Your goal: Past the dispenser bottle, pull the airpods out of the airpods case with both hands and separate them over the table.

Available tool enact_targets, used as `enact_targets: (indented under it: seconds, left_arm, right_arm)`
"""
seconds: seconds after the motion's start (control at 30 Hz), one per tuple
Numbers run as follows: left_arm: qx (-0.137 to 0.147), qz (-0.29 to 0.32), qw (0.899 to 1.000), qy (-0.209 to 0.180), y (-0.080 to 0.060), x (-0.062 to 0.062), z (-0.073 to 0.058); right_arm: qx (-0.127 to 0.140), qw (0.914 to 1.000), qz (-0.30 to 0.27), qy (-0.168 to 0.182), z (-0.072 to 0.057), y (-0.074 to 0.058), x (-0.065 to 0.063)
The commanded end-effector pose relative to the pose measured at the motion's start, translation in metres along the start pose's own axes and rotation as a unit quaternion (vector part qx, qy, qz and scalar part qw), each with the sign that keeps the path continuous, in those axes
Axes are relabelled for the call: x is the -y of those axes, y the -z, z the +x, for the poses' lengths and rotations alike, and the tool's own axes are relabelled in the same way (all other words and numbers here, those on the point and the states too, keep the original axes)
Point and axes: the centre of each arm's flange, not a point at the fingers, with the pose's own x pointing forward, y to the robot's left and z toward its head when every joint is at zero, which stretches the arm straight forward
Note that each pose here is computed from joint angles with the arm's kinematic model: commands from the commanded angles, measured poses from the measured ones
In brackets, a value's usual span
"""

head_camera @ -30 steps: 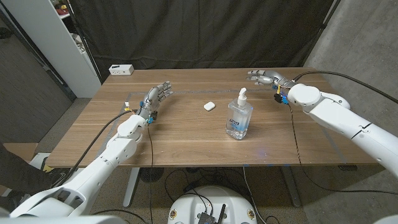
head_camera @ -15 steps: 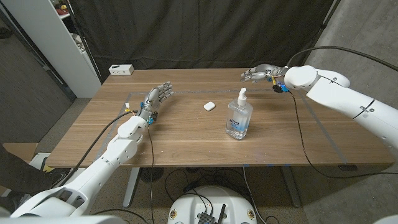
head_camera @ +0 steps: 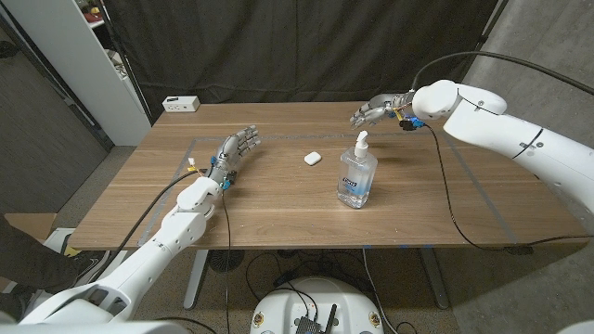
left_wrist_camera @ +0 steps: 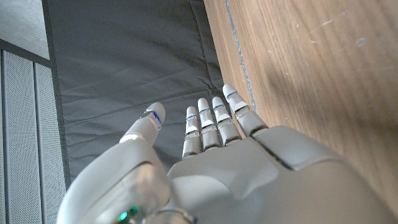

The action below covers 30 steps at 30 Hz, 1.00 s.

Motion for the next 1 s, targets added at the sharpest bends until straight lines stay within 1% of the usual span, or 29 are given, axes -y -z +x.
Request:
enact_targets:
  seconds: [0.03,0.23,0.33,0.53,0.73,0.83,0.87,0.9,0.93,1.0]
  left_arm:
    - [0.002,-0.003,1.000,0.000,0.002,0.004,-0.004]
    - [0.004,-0.007,1.000,0.003,0.005,0.006,-0.004]
    - [0.005,-0.008,1.000,0.006,0.007,0.007,-0.003]
    - [0.006,-0.014,1.000,0.009,0.011,0.009,-0.002]
    - [0.006,-0.019,1.000,0.008,0.015,0.008,-0.002]
    - [0.004,-0.022,1.000,0.005,0.017,0.008,-0.004]
    - [0.002,-0.025,1.000,0.004,0.019,0.008,-0.005]
    - [0.002,-0.025,1.000,0.004,0.019,0.008,-0.005]
    - [0.000,-0.026,1.000,0.003,0.020,0.008,-0.006]
    - [0.000,-0.028,1.000,0.002,0.020,0.008,-0.006]
  right_arm:
    - [-0.026,0.9969,-0.054,-0.051,0.012,-0.027,-0.005]
    - [-0.054,0.9922,-0.090,-0.067,0.019,-0.043,-0.011]
    - [-0.064,0.9898,-0.104,-0.073,0.023,-0.050,-0.012]
    - [-0.073,0.9848,-0.132,-0.087,0.036,-0.063,-0.013]
    - [-0.082,0.9783,-0.156,-0.109,0.049,-0.071,-0.012]
    - [-0.085,0.9744,-0.170,-0.121,0.055,-0.075,-0.011]
    - [-0.086,0.9718,-0.178,-0.128,0.058,-0.078,-0.011]
    - [-0.087,0.9716,-0.179,-0.129,0.058,-0.078,-0.011]
    - [-0.086,0.9698,-0.186,-0.133,0.062,-0.083,-0.011]
    - [-0.088,0.9674,-0.193,-0.139,0.066,-0.087,-0.012]
